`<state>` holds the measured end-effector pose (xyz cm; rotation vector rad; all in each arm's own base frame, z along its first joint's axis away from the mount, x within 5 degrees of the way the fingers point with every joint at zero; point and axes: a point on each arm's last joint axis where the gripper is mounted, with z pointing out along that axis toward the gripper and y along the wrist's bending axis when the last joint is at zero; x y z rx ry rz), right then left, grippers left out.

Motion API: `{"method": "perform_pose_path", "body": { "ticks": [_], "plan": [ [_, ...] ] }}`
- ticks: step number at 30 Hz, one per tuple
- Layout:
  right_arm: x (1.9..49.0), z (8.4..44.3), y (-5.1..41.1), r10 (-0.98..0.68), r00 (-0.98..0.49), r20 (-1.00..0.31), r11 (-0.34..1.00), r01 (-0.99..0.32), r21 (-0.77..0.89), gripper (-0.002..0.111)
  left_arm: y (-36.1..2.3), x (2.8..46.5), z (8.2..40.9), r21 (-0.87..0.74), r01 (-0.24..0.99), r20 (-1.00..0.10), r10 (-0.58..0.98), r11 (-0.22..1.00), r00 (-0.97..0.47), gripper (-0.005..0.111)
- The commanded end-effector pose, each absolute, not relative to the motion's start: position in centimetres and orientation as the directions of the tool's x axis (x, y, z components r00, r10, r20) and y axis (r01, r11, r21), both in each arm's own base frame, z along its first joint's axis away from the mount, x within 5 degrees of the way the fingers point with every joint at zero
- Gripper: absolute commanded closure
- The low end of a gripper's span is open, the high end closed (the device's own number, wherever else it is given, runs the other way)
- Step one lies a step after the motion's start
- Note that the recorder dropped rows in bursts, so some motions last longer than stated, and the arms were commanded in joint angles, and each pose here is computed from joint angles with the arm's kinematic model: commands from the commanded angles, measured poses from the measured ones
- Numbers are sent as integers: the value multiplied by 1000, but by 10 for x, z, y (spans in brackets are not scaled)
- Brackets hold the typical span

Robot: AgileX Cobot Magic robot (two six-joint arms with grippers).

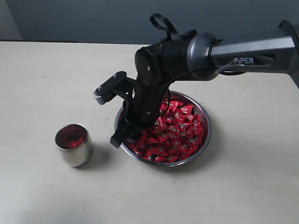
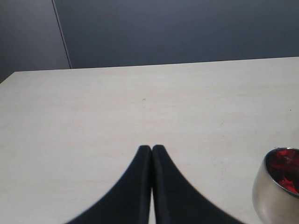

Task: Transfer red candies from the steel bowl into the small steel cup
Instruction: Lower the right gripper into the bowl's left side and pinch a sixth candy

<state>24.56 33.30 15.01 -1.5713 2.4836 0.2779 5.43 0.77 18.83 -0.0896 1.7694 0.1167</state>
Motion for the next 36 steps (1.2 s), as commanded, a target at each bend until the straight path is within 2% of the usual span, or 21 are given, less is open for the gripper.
{"method": "perform_pose_path", "body": {
  "ticks": [1, 5, 11, 13, 29, 36],
  "plan": [
    [245, 155, 333, -870, -418, -261, 422, -906, 43, 61, 8, 54, 187, 26, -126, -980, 1, 992, -198, 106],
    [245, 155, 333, -868, -424, -260, 428, -903, 42, 62, 8, 54, 187, 26, -126, -980, 1, 992, -198, 106],
    [246, 155, 332, -870, -423, -253, 431, -902, 28, 89, 8, 54, 187, 26, -126, -980, 1, 992, -198, 106],
    [246, 155, 332, -870, -423, -253, 431, -902, 28, 93, 8, 54, 187, 26, -126, -980, 1, 992, -198, 106],
    [248, 157, 330, -884, -399, -245, 413, -911, -6, 93, 8, 54, 187, 26, -126, -980, 1, 992, -198, 106],
    [250, 180, 326, -873, -387, -297, 422, -904, -62, 93, 8, 54, 187, 26, -126, -980, 1, 992, -198, 106]
  ]
}}
